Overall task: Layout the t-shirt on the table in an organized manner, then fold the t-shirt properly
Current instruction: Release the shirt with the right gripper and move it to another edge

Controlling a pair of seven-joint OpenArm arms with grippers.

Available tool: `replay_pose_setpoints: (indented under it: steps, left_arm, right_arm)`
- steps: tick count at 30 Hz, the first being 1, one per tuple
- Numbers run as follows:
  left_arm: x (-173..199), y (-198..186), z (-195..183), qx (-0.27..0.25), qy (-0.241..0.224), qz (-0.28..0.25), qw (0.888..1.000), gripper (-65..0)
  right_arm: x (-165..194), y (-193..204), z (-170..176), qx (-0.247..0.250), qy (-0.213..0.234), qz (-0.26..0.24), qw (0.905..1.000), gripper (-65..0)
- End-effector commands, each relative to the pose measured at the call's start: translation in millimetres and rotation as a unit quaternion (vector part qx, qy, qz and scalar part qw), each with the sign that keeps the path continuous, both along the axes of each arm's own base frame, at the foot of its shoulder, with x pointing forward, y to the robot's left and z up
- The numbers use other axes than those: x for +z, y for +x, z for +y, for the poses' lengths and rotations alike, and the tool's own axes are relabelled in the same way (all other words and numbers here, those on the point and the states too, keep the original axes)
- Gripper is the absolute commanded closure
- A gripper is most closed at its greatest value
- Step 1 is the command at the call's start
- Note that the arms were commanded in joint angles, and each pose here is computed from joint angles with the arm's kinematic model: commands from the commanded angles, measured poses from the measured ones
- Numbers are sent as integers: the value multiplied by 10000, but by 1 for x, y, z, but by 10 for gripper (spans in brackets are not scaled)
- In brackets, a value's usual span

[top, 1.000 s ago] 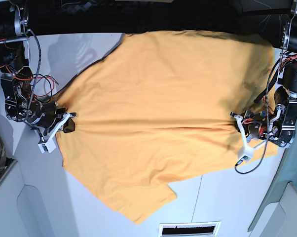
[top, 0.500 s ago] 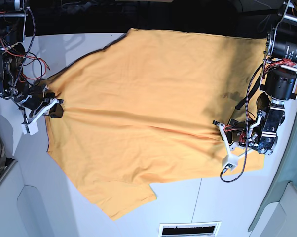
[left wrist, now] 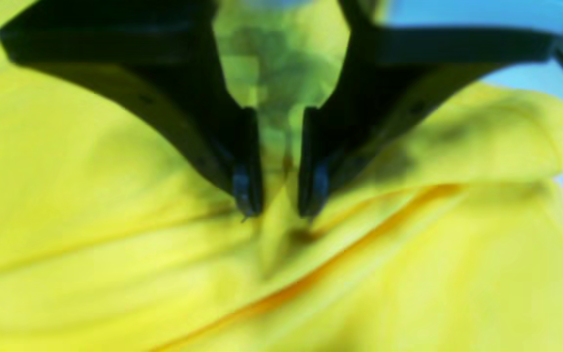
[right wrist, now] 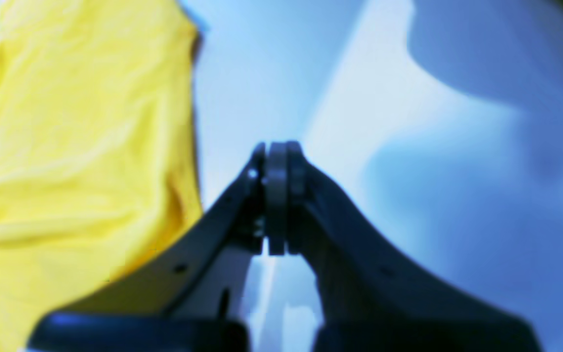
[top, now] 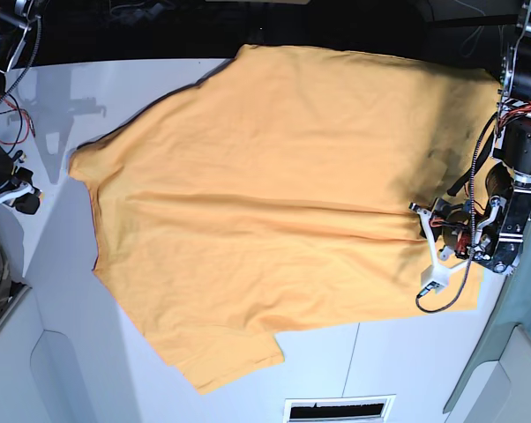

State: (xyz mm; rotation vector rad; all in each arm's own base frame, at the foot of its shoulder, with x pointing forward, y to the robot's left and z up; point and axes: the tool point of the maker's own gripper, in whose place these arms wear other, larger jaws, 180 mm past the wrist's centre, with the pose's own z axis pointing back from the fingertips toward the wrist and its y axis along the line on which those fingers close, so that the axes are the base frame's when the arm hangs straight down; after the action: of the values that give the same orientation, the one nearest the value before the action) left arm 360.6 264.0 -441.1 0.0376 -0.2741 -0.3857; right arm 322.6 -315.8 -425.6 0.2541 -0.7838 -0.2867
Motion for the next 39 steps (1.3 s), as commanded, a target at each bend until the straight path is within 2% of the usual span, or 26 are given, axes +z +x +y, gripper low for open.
replay_pose_setpoints:
  steps: [1,5,8,12,14,18,22,26,30,32,39]
  left_arm:
    - [22,17,6,12,-41,-293,9996,-170]
    - [38,20,-1,17,-420,-505,9978,-170]
    - [47,23,-7,-160,-460,-645,9967,-170]
    - [51,20,-16,-285,-545,-702,9956,-170]
    - [48,16,-21,-301,-625,-675,9953,-170]
    - [40,5,-25,-340,-674,-575,9955,-170]
    - [33,-4,-26,-351,-678,-482,9959,-170]
    - [23,-15,-26,-345,-681,-349,9965,-170]
    - [12,-27,-27,-339,-718,-247,9965,-170]
    - [8,-32,-29,-352,-754,-227,9963,-170]
    - [0,-42,-31,-410,-807,-155,9958,-170]
  right_arm:
    - [8,-1,-5,-17,32,-149,9999,0]
    - [-20,-38,12,2,457,239,9987,0]
    - [-34,-60,23,-42,708,426,9966,0]
    - [-48,-84,38,-16,1033,677,9923,-170]
    - [-53,-89,49,49,1137,740,9907,-189]
    - [-55,-86,70,-3,1473,641,9870,-187]
    - [-52,-75,86,-37,1732,474,9837,-72]
    - [-44,-67,92,-48,1876,289,9818,-57]
    - [-29,-59,96,161,1769,170,9840,-50]
    - [-17,-53,98,296,1718,51,9847,0]
    - [17,-31,99,481,1589,-447,9851,0]
